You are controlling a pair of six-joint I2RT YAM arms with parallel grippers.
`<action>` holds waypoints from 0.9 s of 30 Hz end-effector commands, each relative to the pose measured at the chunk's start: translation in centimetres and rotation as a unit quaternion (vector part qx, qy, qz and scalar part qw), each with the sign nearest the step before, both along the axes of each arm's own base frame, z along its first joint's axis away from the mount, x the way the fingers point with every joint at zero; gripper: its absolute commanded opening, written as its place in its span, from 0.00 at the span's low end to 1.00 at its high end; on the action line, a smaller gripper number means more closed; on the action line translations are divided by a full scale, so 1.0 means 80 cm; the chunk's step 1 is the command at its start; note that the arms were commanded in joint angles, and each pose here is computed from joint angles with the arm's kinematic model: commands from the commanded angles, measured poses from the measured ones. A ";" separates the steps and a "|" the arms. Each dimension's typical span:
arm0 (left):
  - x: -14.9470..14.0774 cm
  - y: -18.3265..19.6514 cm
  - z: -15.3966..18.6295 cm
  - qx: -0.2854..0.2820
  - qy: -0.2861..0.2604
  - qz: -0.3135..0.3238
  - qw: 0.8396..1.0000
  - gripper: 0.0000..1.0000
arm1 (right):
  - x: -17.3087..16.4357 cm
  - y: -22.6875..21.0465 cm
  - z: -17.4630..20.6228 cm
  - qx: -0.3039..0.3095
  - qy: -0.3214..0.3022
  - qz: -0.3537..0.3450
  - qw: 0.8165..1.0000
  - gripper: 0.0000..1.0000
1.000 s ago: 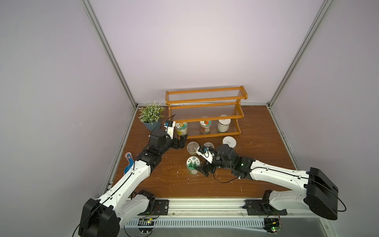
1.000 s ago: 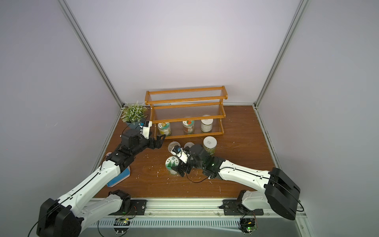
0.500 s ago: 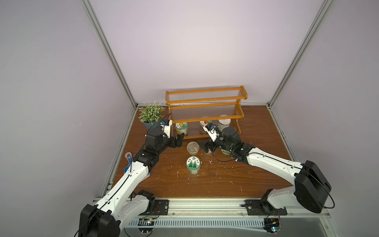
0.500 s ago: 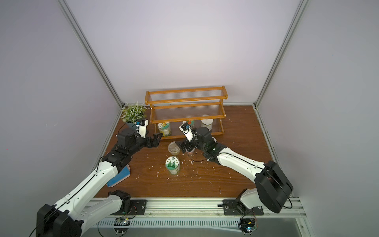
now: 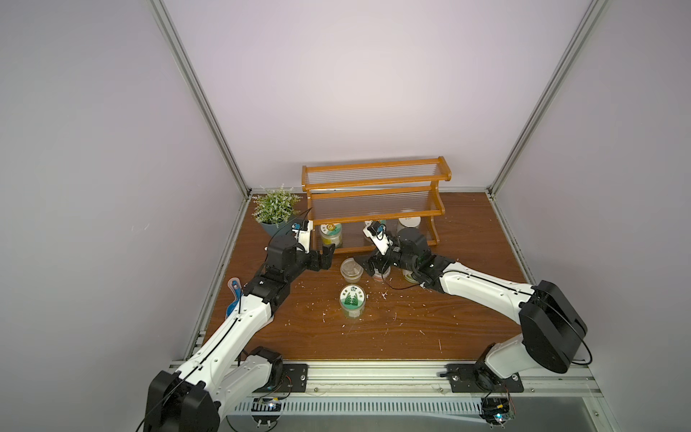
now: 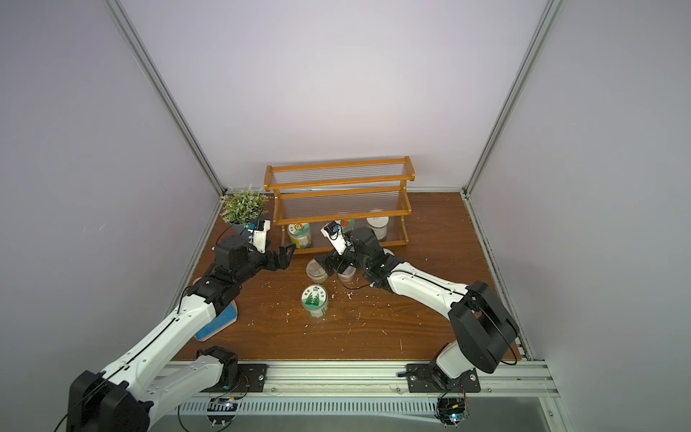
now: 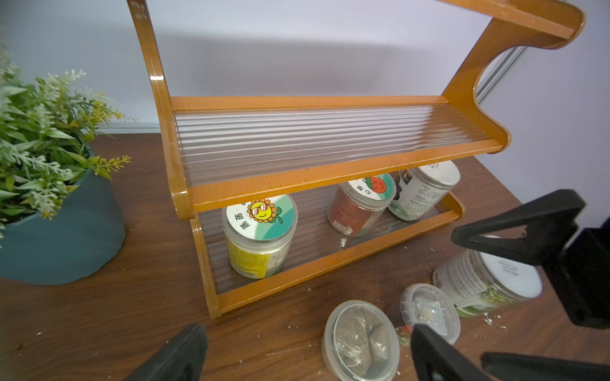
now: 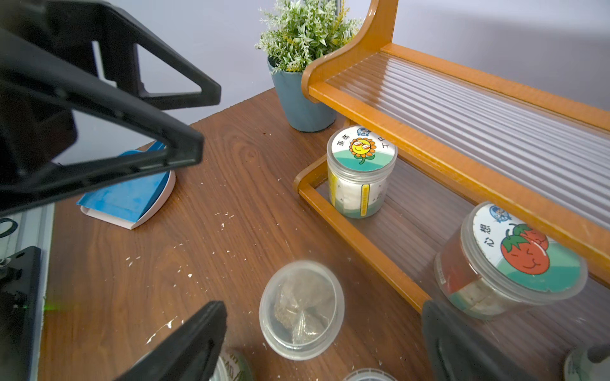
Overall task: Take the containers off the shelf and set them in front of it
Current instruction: 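Pick up a container from the shelf.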
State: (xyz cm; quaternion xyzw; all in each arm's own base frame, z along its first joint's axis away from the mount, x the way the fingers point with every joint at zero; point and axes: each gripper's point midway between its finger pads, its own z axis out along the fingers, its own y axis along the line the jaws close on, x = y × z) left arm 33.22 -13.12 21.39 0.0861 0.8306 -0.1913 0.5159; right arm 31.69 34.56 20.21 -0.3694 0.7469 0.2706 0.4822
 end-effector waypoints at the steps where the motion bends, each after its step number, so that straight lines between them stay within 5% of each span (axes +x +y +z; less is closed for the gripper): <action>1: 0.021 0.000 -0.004 -0.009 -0.020 0.007 1.000 1.00 | -0.008 0.001 0.040 0.022 -0.019 0.019 0.999 0.99; 20: 0.114 -0.031 -0.069 0.024 0.005 0.006 1.000 1.00 | -0.035 -0.024 0.069 0.016 -0.017 0.033 0.999 0.99; 27: 0.139 -0.016 -0.083 0.051 0.010 0.052 0.997 0.99 | -0.036 -0.031 0.072 0.016 -0.019 0.025 0.999 0.99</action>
